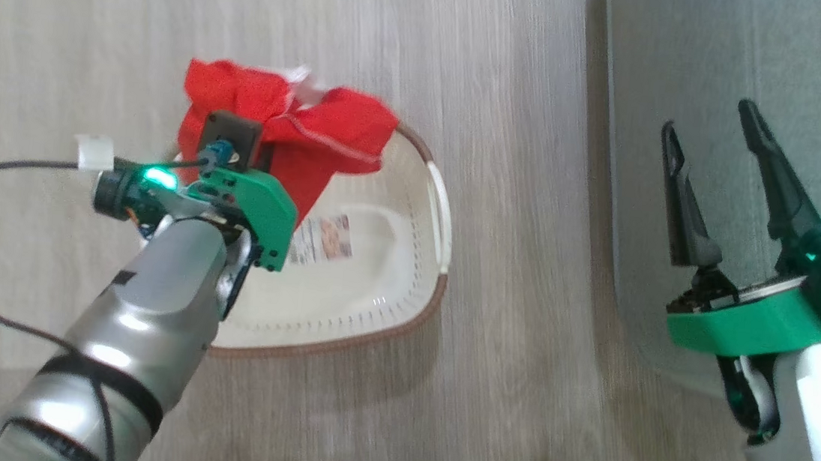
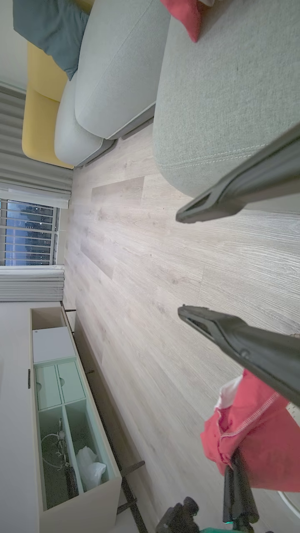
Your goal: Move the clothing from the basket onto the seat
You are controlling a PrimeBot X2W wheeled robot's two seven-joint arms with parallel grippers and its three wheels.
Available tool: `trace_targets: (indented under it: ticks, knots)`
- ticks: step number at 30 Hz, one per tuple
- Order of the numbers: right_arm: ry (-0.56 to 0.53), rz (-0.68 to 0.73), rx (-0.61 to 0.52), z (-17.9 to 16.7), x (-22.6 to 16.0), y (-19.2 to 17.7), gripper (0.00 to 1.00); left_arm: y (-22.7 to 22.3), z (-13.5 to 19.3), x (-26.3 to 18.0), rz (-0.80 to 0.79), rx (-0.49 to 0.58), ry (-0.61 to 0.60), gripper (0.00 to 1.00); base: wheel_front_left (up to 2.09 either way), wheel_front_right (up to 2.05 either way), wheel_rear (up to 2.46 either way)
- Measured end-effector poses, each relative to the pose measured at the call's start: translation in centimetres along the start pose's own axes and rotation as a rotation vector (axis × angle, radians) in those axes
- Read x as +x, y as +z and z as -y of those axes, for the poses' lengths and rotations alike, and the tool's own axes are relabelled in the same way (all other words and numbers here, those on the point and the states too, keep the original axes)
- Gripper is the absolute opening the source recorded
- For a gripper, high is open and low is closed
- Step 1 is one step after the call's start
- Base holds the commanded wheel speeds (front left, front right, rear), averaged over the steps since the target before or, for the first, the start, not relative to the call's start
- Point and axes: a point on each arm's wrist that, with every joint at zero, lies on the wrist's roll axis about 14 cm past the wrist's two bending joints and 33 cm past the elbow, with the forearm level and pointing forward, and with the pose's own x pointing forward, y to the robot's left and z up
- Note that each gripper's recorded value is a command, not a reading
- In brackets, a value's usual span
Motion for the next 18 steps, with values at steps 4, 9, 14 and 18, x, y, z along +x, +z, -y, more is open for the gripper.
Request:
trace_targets:
  ticks: [4, 9, 14, 18]
  knots:
    - [0.023, 0.043, 0.001, -1.1, -0.5, 2.1, 1.0, 4.9, -1.1, -2.5, 0.164, -0.014, 0.043, 0.0, 0.0, 0.0, 0.0]
    - [0.041, 0.109, -0.002, -2.1, -1.1, 4.9, 1.0, 9.7, -1.8, -6.5, 0.351, -0.033, 0.077, 0.0, 0.0, 0.0, 0.0]
    - [0.049, 0.127, 0.0, -2.9, -2.6, 6.0, 1.0, 14.2, -2.6, -11.1, 0.537, -0.057, 0.124, 0.0, 0.0, 0.0, 0.0]
    - [0.049, 0.153, 0.007, -3.5, -3.5, 7.1, 1.0, 16.9, -3.0, -14.7, 0.663, -0.074, 0.152, 0.0, 0.0, 0.0, 0.0]
